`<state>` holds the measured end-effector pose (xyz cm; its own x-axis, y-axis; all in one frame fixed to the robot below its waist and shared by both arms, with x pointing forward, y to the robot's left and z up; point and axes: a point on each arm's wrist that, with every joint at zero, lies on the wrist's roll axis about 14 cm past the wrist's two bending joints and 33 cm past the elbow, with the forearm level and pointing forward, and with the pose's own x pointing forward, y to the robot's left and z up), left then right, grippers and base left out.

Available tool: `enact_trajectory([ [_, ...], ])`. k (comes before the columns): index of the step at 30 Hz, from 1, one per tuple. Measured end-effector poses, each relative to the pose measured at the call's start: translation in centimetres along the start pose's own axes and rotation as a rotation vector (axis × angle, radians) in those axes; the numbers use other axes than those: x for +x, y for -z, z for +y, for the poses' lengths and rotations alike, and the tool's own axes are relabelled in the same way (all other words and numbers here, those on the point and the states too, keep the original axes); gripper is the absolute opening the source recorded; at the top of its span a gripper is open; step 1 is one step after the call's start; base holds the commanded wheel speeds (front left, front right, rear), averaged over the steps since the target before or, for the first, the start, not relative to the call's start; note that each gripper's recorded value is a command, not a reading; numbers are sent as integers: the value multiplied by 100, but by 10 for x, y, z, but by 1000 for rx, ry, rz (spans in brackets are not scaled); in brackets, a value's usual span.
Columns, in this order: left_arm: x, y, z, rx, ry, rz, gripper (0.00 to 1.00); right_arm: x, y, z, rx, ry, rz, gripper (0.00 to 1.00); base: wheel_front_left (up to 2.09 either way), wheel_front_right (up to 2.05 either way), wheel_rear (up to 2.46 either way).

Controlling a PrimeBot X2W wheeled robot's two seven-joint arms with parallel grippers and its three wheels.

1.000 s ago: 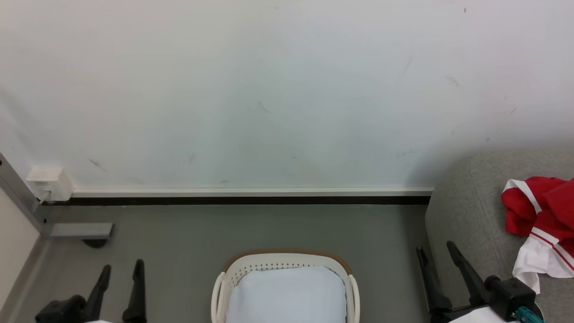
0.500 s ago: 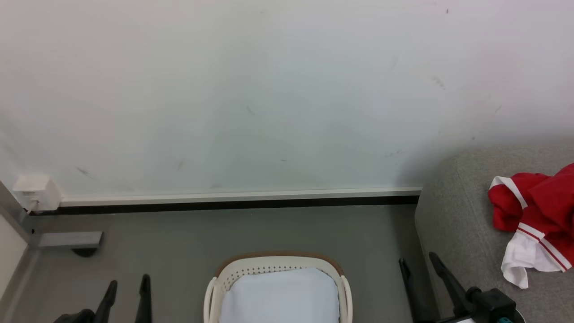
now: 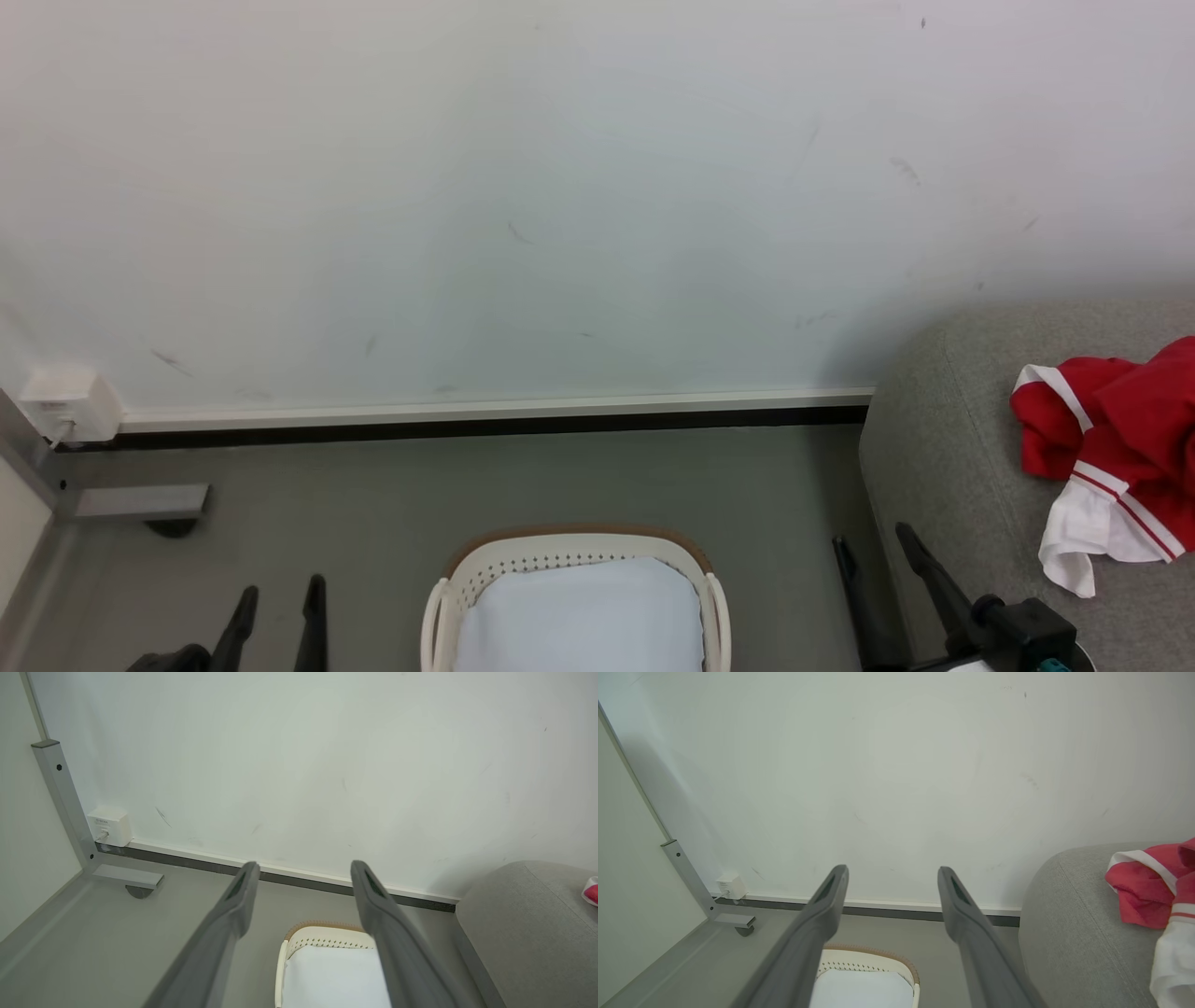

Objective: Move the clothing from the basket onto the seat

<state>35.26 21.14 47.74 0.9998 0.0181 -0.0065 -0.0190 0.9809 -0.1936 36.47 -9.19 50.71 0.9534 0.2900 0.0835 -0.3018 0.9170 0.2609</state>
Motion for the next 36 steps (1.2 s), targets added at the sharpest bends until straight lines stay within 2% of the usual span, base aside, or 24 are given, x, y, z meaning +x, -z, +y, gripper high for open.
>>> enact_trajectory([
  [2,0,1,0,-4,3,4,100,0,1,0,0,-1,2,100,0,0,0],
  [3,0,3,-1,-6,3,10,0,0,2,0,1,1,7,0,0,0,0],
  [8,-9,23,-1,-37,-14,73,0,-11,21,-5,30,27,64,0,0,0,0],
  [21,-5,20,3,-268,-68,74,0,-11,16,-27,243,119,54,0,0,0,0],
  [36,3,14,3,-486,-91,66,0,-11,9,-47,460,196,24,0,0,0,0],
])
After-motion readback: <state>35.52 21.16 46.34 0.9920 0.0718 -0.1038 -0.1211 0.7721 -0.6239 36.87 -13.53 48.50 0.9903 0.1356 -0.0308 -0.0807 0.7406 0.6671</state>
